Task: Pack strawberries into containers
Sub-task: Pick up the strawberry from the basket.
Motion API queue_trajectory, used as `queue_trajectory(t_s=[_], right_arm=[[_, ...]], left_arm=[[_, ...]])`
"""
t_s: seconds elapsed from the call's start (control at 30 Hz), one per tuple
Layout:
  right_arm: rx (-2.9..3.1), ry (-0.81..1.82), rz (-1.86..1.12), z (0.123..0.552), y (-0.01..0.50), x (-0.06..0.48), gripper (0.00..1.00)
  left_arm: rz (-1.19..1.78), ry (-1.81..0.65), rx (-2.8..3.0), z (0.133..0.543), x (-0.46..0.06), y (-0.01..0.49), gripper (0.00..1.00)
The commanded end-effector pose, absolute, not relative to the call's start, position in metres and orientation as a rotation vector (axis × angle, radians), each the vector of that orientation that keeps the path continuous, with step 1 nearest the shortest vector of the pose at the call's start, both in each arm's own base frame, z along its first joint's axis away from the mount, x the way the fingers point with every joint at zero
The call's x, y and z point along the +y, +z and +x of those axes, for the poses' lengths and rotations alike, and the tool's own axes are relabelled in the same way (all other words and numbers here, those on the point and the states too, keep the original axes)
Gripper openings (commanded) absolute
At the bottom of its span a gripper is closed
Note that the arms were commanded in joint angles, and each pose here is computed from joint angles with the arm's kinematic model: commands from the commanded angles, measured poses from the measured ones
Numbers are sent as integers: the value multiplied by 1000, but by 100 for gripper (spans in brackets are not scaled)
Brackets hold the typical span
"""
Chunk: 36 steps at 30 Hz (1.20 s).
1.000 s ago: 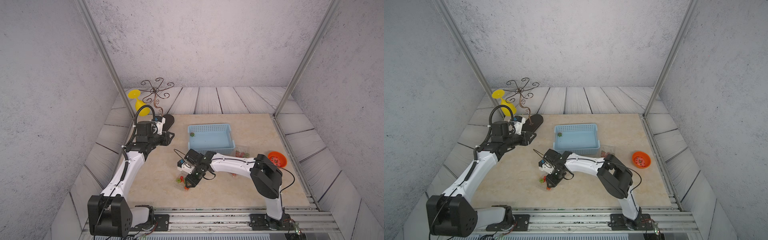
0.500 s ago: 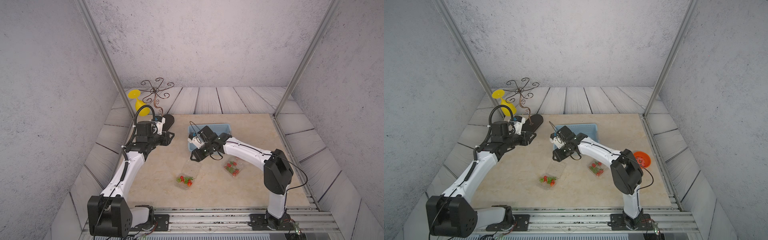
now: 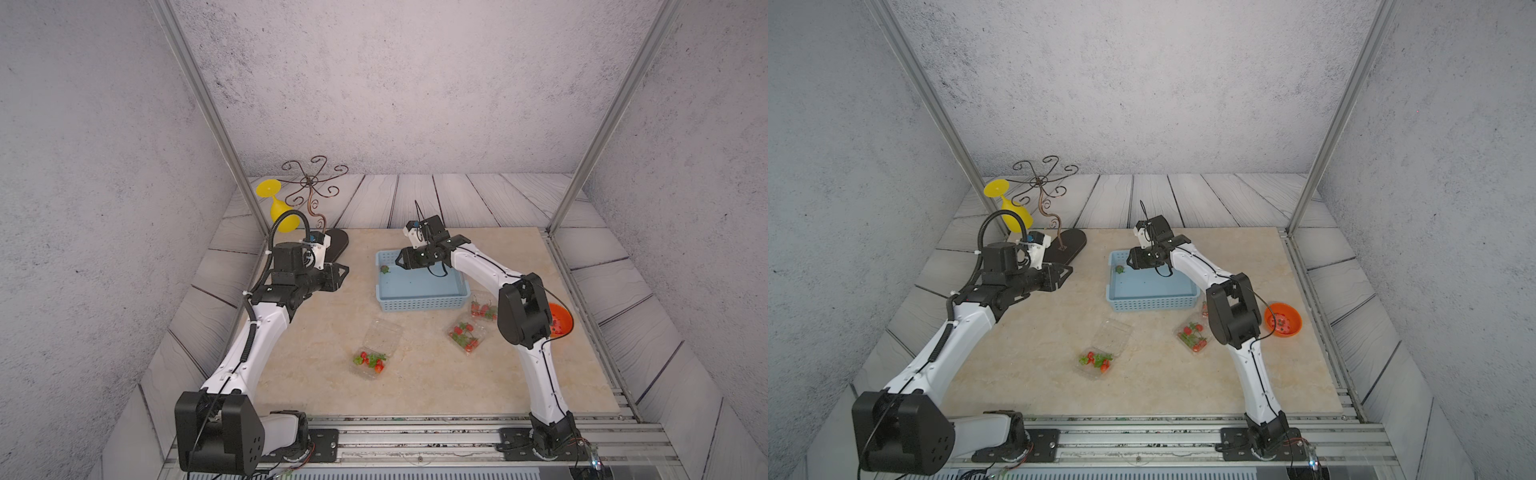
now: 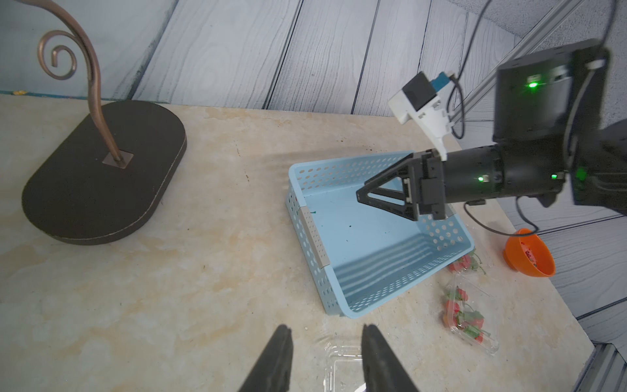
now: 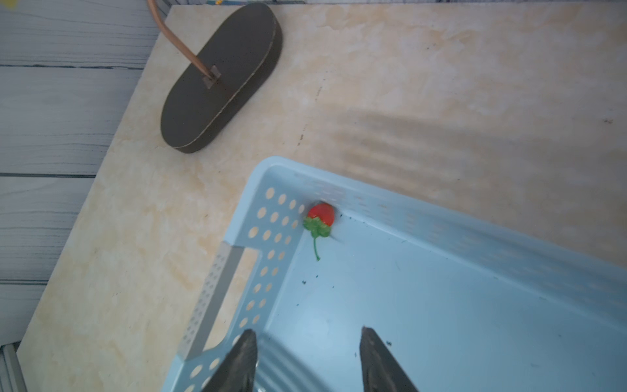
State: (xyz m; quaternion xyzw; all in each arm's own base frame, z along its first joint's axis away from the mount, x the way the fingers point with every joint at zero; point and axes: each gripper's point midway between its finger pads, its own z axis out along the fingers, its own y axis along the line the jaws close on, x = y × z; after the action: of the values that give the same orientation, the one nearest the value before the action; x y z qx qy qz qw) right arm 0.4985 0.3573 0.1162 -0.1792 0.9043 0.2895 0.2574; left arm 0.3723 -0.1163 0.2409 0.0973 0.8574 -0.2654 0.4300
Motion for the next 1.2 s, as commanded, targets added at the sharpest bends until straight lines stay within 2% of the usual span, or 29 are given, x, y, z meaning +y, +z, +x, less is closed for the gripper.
queue_trajectory(t_s=[0.0, 0.27, 0.67, 1.17], right_arm=[[2467, 859, -470, 506, 92, 376, 50], [2471, 1019, -421, 516, 66, 397, 47], [2527, 1004, -438, 514, 34, 397, 42], [2551, 1012, -459, 507, 23, 401, 36]], left_arm=[[263, -673, 2134, 374, -120, 242, 38], [261, -669, 2151, 376, -119, 236, 38], [263, -665, 2156, 377, -119, 235, 38], [260, -665, 2162, 378, -119, 233, 38]])
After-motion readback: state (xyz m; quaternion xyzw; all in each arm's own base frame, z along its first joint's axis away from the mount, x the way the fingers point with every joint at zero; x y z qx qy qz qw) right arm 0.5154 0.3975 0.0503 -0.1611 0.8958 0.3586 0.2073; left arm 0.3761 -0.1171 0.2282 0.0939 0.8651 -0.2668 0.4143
